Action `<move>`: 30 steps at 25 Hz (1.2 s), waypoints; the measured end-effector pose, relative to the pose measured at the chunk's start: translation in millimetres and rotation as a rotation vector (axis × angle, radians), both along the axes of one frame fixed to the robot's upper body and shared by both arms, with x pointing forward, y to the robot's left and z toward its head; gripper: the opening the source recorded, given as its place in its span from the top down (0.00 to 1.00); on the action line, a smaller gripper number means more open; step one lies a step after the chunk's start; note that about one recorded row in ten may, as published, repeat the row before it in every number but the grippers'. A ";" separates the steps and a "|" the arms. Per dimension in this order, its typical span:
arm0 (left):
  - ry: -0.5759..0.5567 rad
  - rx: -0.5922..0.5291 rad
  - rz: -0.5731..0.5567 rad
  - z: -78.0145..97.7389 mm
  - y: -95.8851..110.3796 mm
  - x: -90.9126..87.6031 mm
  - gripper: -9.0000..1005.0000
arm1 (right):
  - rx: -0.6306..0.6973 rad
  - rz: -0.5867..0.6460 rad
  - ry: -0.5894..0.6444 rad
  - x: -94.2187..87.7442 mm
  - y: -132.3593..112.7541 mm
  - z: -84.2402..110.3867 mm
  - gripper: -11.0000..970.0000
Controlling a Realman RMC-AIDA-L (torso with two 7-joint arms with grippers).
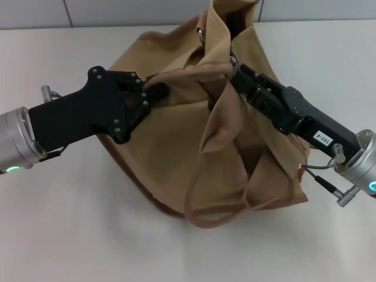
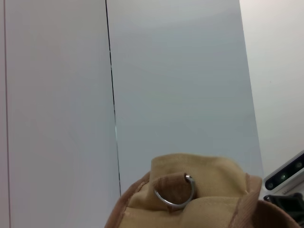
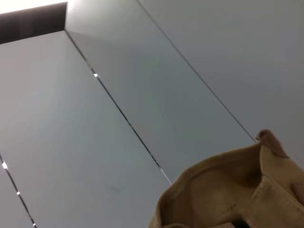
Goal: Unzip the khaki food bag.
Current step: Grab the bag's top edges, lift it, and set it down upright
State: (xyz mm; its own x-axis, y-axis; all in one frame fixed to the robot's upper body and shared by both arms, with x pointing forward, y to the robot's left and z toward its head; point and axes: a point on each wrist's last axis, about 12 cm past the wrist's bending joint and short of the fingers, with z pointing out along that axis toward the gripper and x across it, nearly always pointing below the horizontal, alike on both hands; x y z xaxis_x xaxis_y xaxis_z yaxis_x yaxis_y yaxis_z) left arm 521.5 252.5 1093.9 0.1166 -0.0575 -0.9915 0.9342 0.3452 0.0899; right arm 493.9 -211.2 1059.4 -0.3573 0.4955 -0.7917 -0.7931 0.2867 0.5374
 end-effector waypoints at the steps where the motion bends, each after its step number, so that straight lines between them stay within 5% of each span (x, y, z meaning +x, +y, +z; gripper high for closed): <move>1: -0.002 0.000 0.000 0.1 0.0 0.0 0.93 | 0.003 -0.001 0.014 0.5 -0.4 -0.6 0.62; 9: -0.014 -0.005 0.002 0.7 0.6 -0.6 0.93 | -0.031 -0.019 0.058 5.8 0.4 -5.5 0.62; 21: -0.038 -0.021 0.003 1.7 2.2 -3.3 0.93 | -0.032 -0.016 0.064 6.9 1.1 -5.3 0.87; 30: -0.045 -0.021 0.021 2.0 4.9 -2.1 0.93 | -0.008 -0.039 0.068 4.8 -8.3 -4.4 0.86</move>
State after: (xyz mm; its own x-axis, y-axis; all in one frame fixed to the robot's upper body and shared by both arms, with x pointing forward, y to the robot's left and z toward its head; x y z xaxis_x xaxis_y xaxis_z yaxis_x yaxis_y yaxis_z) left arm 519.5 257.4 1095.9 0.1621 -0.0749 -0.9839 0.9220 0.3668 0.1240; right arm 498.7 -219.5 1055.0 -0.3916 0.5033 -0.7703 -0.7429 0.3211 0.5874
